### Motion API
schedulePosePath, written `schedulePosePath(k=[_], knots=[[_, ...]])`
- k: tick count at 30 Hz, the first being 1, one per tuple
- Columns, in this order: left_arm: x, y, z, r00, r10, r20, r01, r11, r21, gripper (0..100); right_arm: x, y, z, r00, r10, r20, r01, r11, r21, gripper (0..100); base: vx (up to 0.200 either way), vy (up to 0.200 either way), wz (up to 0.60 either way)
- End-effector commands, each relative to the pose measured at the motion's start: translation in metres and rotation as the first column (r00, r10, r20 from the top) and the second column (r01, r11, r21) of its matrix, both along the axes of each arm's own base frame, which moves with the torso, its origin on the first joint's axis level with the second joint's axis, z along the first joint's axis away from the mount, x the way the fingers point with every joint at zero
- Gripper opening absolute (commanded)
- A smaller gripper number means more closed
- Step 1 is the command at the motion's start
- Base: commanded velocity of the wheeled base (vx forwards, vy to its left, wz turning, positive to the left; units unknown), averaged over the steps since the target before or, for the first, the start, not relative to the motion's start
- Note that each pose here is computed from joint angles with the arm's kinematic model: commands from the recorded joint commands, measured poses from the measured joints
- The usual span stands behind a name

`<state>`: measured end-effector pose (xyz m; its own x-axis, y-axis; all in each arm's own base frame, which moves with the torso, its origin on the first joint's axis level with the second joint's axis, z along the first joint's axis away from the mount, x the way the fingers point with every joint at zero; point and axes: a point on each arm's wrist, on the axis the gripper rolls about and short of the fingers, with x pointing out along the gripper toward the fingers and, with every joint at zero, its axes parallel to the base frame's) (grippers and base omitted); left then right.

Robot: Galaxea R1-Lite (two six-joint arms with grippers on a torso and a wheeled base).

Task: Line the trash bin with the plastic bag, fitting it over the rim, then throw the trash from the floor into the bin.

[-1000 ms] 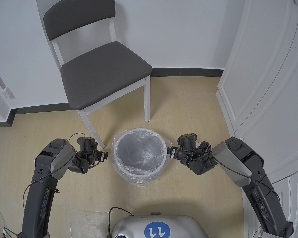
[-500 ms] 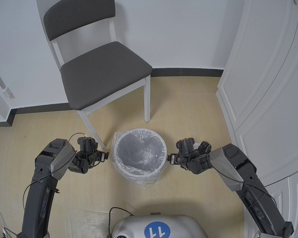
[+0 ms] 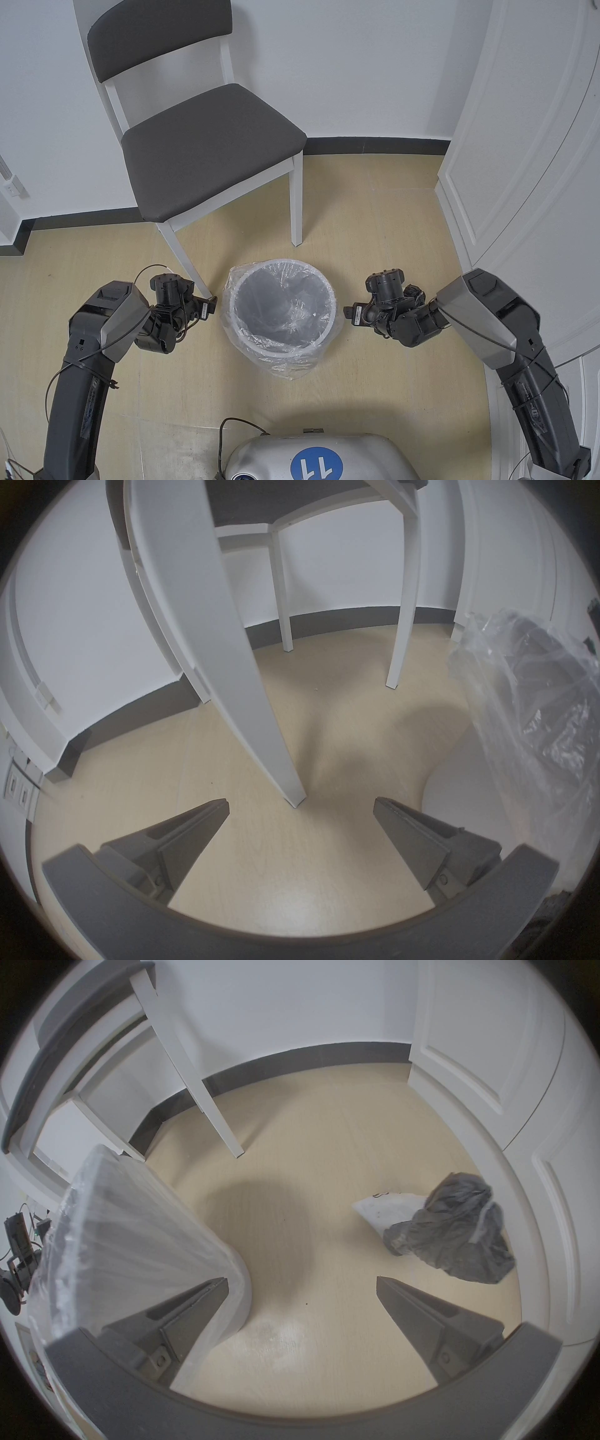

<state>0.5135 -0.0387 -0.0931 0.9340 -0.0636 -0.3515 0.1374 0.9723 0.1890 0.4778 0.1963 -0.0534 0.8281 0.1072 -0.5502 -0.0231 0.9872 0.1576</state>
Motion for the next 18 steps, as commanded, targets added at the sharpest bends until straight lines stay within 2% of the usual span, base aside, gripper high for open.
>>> schedulePosePath(k=[1,3,8,12,14,15,17,18], knots=[[-0.022,0.011,0.047,0.995,-0.037,0.09,0.026,0.993,0.111,100,-0.057,-0.016,0.067,0.982,-0.012,0.189,0.002,0.999,0.054,100,0.0,0.0,0.0],[-0.027,0.007,0.067,0.993,-0.04,0.114,0.027,0.993,0.113,100,-0.078,-0.024,0.073,0.966,-0.009,0.258,-0.01,0.997,0.073,100,0.0,0.0,0.0],[-0.037,-0.004,0.092,0.973,-0.055,0.225,0.03,0.993,0.111,100,-0.119,-0.034,0.076,0.946,-0.02,0.323,-0.016,0.994,0.107,100,0.0,0.0,0.0],[-0.05,-0.014,0.125,0.958,-0.074,0.277,0.052,0.995,0.086,100,-0.132,-0.03,0.058,0.948,-0.012,0.319,-0.023,0.994,0.105,100,0.0,0.0,0.0],[-0.05,-0.014,0.125,0.958,-0.074,0.277,0.052,0.995,0.086,100,-0.132,-0.03,0.058,0.948,-0.012,0.319,-0.023,0.994,0.105,100,0.0,0.0,0.0],[-0.064,-0.03,0.146,0.955,-0.066,0.288,0.076,0.997,-0.021,100,-0.134,-0.027,0.052,0.954,-0.006,0.301,-0.027,0.994,0.107,100,0.0,0.0,0.0],[-0.076,-0.039,0.166,0.957,-0.055,0.283,0.087,0.991,-0.1,100,-0.136,-0.026,0.053,0.954,0.0,0.299,-0.033,0.994,0.107,100,0.0,0.0,0.0],[-0.076,-0.039,0.166,0.957,-0.055,0.283,0.087,0.991,-0.1,100,-0.136,-0.026,0.053,0.954,0.0,0.299,-0.033,0.994,0.107,100,0.0,0.0,0.0]])
